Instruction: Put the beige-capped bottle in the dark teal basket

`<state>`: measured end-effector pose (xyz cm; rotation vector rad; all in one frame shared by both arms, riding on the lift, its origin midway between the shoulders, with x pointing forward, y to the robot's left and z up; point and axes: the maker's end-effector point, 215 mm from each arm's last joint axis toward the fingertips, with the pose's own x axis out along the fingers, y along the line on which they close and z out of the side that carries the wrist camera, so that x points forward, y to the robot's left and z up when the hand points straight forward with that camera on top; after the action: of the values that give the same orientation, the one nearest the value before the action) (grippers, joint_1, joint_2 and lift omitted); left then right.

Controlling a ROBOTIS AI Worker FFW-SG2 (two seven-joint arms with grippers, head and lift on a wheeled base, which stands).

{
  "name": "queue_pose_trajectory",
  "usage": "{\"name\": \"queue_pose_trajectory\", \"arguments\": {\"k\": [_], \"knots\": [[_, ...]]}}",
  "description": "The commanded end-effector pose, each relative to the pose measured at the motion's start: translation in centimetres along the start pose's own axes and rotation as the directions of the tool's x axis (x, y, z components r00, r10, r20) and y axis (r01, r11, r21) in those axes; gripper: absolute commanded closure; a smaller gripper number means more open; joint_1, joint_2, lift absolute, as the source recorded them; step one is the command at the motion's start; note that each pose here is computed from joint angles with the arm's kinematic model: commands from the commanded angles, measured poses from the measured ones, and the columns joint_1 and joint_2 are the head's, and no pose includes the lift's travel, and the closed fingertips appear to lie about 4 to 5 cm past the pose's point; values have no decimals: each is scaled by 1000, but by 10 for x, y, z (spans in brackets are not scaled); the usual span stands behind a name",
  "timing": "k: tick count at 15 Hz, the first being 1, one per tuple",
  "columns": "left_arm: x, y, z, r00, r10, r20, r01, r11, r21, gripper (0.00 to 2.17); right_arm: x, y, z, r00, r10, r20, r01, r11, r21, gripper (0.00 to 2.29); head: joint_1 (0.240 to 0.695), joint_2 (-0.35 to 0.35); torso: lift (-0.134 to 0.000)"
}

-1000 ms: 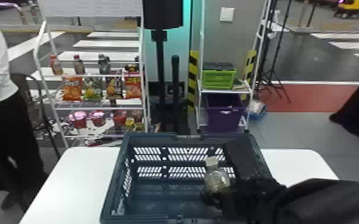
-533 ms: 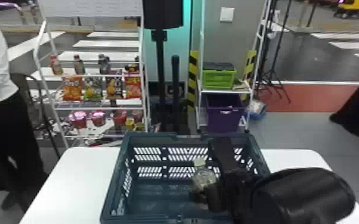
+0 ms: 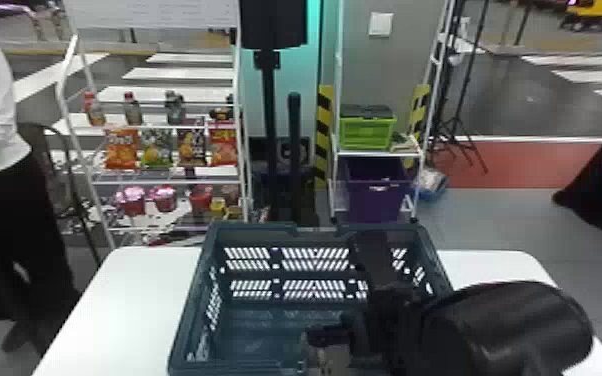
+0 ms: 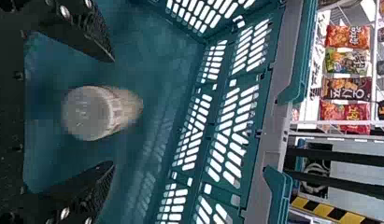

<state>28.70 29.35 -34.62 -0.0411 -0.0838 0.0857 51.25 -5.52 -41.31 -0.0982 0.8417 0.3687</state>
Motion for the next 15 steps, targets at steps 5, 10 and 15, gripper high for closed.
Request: {"name": "queue_pose_trajectory", "arguments": {"k": [5,10,15], "knots": [[-2,0,2,1000,1,7,-1,1000,-1,157,-43,-18,30,987,-35,157,34,999,7,56,499,0,0],[1,0,3,1000,-1,12,1,1000,-1,157,-87,-49,50,861,-81,501,42,995,90,39,499,0,0],[1,0,1,1000,-2,8,2,1000,-3,157,-127,-72,3,781,-156,604,58,982,178,39,499,0,0]]}}
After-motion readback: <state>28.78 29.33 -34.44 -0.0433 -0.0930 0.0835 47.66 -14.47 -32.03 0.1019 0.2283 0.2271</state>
